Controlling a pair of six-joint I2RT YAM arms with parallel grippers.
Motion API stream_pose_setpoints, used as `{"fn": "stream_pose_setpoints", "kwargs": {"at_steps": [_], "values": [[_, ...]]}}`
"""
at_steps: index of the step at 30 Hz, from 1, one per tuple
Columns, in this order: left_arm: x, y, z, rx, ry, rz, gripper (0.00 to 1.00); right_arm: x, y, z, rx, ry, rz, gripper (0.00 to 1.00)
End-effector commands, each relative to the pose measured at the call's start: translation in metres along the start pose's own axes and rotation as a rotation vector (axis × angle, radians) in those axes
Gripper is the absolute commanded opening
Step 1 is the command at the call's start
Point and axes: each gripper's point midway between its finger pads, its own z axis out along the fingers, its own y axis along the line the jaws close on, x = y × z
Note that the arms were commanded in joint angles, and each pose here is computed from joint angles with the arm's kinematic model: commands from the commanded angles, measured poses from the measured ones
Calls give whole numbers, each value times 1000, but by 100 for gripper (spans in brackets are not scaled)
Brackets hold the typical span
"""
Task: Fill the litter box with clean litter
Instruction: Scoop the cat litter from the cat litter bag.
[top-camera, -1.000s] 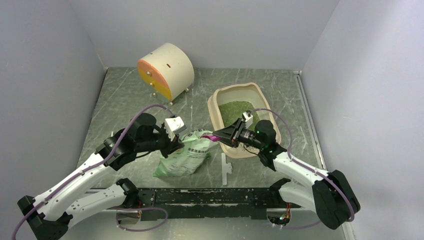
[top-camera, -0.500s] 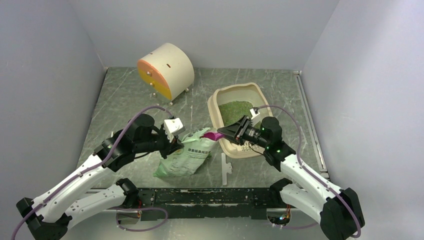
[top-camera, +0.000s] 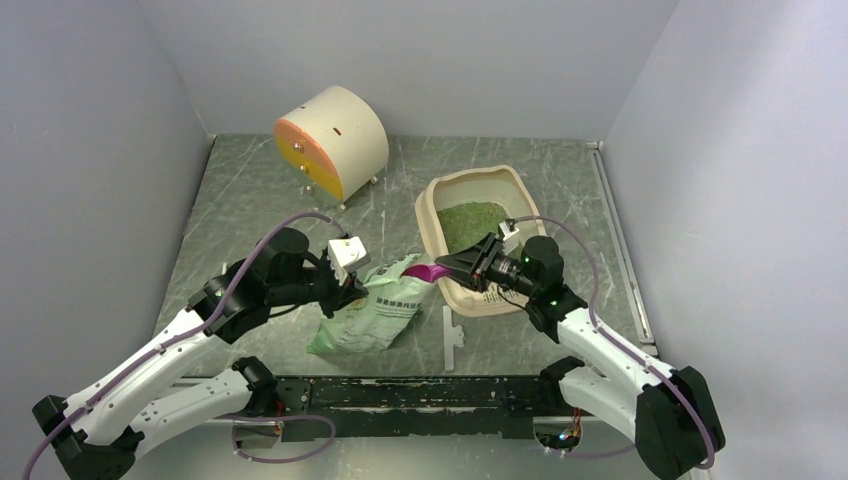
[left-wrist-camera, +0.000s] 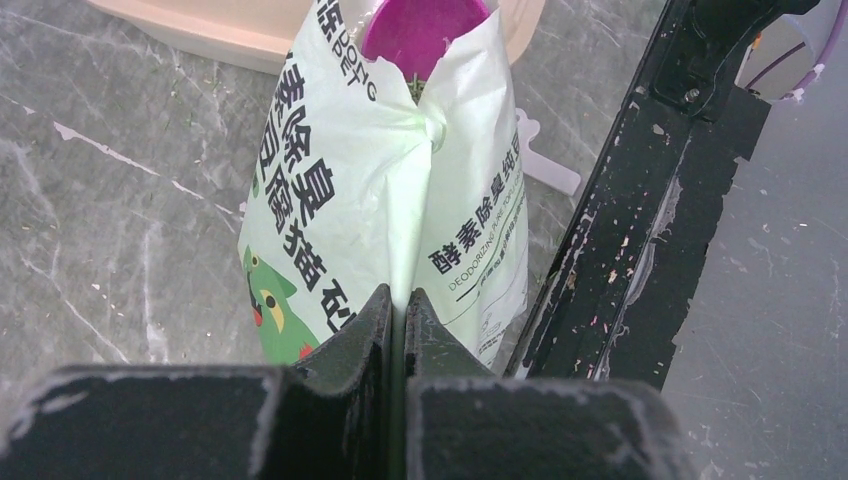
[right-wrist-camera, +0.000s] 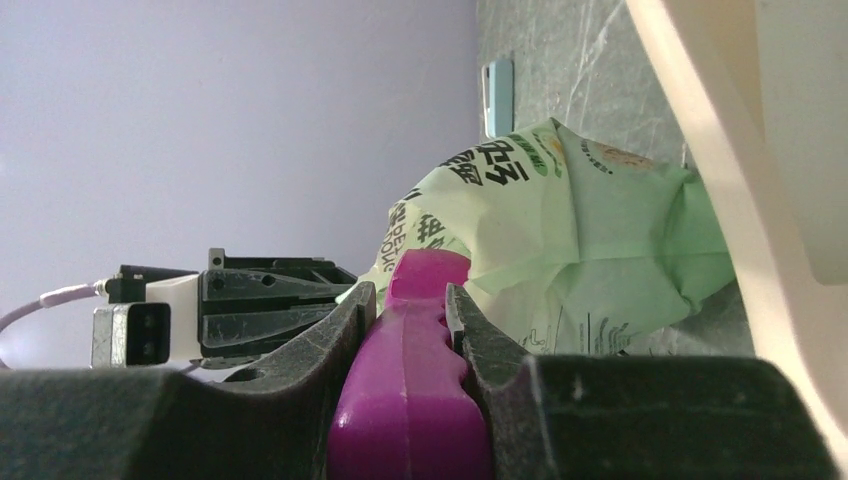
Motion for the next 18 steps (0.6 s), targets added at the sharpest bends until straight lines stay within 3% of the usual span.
{"fn": "stream_pose_setpoints", "kwargs": {"at_steps": [1, 9, 18], "values": [[-53, -11, -11, 47, -191, 69, 5, -4, 15, -6, -54, -4, -3, 0], [-53, -10, -15, 41, -190, 81, 5, -31, 12, -32, -66, -49, 14, 0], [-63, -11, -11, 54, -213, 88, 5, -28, 2, -32, -35, -7, 29, 0]]}}
